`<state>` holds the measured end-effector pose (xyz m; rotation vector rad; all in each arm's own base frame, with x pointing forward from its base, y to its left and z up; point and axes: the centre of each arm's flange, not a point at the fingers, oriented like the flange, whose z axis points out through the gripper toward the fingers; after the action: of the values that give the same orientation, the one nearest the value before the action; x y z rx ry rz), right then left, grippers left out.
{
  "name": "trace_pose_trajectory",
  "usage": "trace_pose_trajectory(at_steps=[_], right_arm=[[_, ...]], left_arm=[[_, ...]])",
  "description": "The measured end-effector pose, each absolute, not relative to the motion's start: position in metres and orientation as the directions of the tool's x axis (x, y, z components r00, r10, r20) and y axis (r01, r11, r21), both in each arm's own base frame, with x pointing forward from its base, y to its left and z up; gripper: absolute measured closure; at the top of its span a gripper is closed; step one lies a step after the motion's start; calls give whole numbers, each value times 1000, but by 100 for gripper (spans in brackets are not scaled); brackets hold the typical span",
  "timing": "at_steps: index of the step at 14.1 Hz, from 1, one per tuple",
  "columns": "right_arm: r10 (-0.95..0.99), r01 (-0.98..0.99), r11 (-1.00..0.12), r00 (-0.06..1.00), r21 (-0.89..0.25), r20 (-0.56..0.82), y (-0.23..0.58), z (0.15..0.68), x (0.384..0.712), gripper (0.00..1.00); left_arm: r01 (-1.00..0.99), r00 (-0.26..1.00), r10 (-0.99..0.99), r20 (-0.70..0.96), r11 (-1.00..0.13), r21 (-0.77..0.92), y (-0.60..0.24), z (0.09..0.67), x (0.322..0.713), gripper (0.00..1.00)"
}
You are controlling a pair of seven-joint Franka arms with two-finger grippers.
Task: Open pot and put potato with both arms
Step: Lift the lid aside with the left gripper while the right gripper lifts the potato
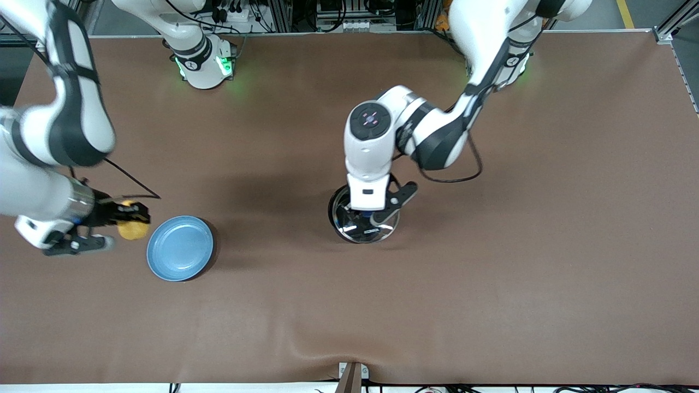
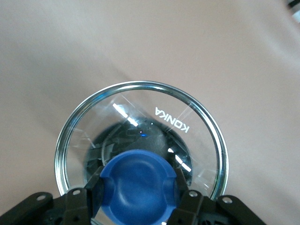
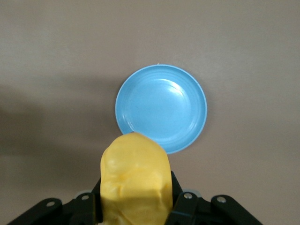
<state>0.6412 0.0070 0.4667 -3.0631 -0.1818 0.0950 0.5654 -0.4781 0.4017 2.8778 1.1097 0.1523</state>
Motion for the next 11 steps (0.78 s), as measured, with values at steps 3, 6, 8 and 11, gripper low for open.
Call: trace_pose_trajectory(at_steps=[3,6,8,11], right_arm=[[126,122,-990,991,-74,-43,9,522,626,49],[90,88,-994,996,-71,-25,51,545,622,49],[83,82,-995,996,-53,-17,111,552,616,49],[57,57,-998,998,-12,-16,207,544,597,49]], left_arm=[[638,762,642,85,-767,72,-427,459,582,40],[577,811,578,87,-816,39,-361,498,604,40],[538,840,537,78,-843,9,-318,514,616,40],[465,885,463,54,-884,-35,-250,528,632,40]])
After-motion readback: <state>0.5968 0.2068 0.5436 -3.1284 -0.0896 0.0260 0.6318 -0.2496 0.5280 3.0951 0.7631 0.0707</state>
